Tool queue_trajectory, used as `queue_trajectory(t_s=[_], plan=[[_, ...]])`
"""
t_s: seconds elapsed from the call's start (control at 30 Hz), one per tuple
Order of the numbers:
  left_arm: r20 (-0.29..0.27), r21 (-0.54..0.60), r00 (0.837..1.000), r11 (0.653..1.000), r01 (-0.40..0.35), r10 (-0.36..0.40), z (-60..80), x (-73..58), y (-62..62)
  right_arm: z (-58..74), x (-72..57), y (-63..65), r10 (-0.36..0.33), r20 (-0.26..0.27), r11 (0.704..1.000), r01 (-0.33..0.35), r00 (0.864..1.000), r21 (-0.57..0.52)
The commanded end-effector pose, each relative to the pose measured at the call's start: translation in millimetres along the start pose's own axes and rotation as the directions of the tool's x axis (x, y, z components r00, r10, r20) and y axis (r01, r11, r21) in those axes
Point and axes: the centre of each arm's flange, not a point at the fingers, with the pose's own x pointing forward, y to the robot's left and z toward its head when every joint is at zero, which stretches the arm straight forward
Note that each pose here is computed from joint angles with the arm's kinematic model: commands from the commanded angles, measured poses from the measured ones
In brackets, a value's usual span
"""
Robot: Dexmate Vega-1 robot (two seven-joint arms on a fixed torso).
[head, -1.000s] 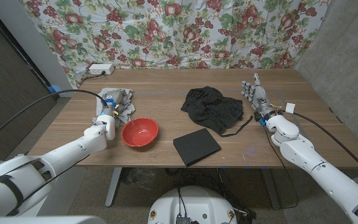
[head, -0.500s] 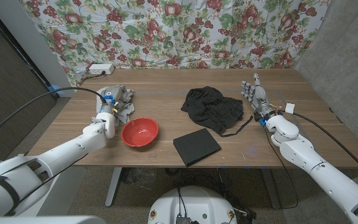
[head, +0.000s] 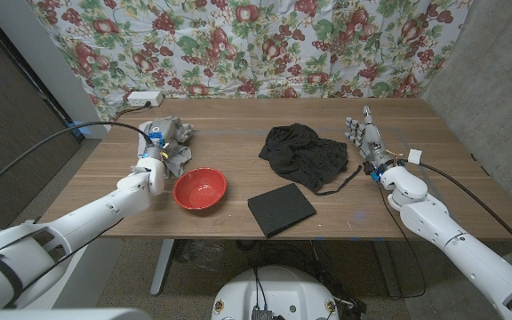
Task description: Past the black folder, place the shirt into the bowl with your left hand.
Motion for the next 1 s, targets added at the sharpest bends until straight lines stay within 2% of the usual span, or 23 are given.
queue_trajectory(t_s=[0.03,0.5,1.0], plan=[[0.008,-0.030,0.999,0.999,-0.032,0.033,5.7,-0.5,8.9,-1.1,-1.5,0.5,0.005,0.000,1.000,-0.005,1.000,0.004],[0.030,-0.075,0.997,0.995,-0.072,0.074,15.9,3.7,20.4,0.0,0.2,-0.6,0.001,0.003,1.000,-0.001,1.000,-0.001],[0.084,-0.094,0.988,0.989,-0.118,0.126,22.4,2.2,38.2,1.3,4.0,1.1,-0.001,0.001,1.000,0.001,1.000,-0.001]])
